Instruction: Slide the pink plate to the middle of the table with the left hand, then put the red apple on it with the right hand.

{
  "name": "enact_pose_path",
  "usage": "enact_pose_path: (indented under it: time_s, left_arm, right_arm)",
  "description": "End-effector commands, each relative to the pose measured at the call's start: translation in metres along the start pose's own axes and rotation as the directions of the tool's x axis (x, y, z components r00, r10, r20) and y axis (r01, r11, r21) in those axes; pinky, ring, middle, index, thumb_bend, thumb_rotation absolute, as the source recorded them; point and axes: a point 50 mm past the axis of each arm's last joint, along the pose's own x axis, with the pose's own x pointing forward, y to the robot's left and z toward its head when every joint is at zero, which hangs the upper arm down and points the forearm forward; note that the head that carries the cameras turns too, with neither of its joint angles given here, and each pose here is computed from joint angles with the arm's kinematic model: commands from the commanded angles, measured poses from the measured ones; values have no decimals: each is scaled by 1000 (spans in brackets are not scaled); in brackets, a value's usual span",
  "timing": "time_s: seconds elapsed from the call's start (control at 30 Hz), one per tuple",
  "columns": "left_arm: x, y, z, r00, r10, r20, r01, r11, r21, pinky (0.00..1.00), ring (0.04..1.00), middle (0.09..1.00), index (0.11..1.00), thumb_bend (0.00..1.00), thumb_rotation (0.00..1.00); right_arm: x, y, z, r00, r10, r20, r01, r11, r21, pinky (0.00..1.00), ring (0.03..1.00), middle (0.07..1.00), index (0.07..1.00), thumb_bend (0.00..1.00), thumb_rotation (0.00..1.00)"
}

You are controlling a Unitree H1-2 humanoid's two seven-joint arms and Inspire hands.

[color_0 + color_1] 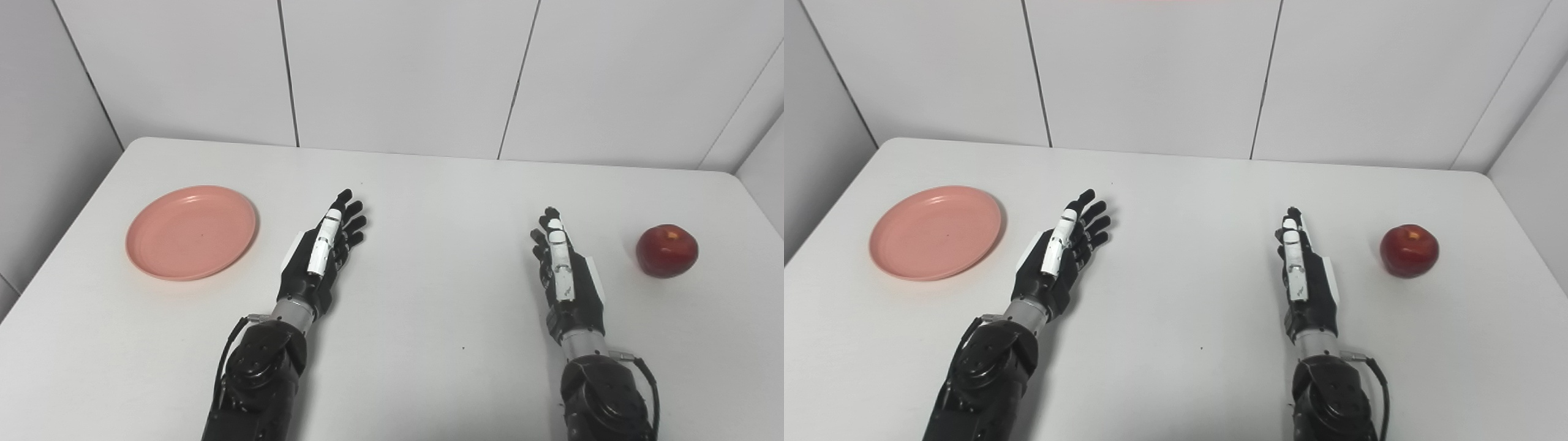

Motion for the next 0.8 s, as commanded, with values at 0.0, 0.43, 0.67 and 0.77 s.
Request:
enact_pose_path:
  time_s: [0.0, 0.43, 0.67, 0.77]
  left_arm:
    - [4, -7, 15, 998, -24, 62, 24, 1000, 5, 949, 938, 954, 947, 376, 1000]
    - [4, -6, 16, 998, -30, 60, 30, 1000, 10, 954, 943, 957, 950, 382, 1000]
    - [4, -7, 16, 998, -30, 60, 30, 999, 12, 950, 940, 955, 951, 379, 1000]
    - [3, -8, 16, 998, -29, 61, 28, 1000, 10, 947, 939, 954, 948, 379, 1000]
  right_arm:
    - [8, 4, 21, 995, 12, 94, -12, 1000, 0, 1000, 957, 976, 973, 240, 1000]
    - [7, 4, 21, 994, 20, 104, -20, 1000, 6, 1000, 959, 976, 974, 249, 1000]
    - [7, 5, 22, 994, 16, 104, -16, 1000, 4, 1000, 960, 976, 973, 252, 1000]
    - [7, 4, 22, 994, 17, 104, -17, 1000, 3, 1000, 960, 975, 972, 254, 1000]
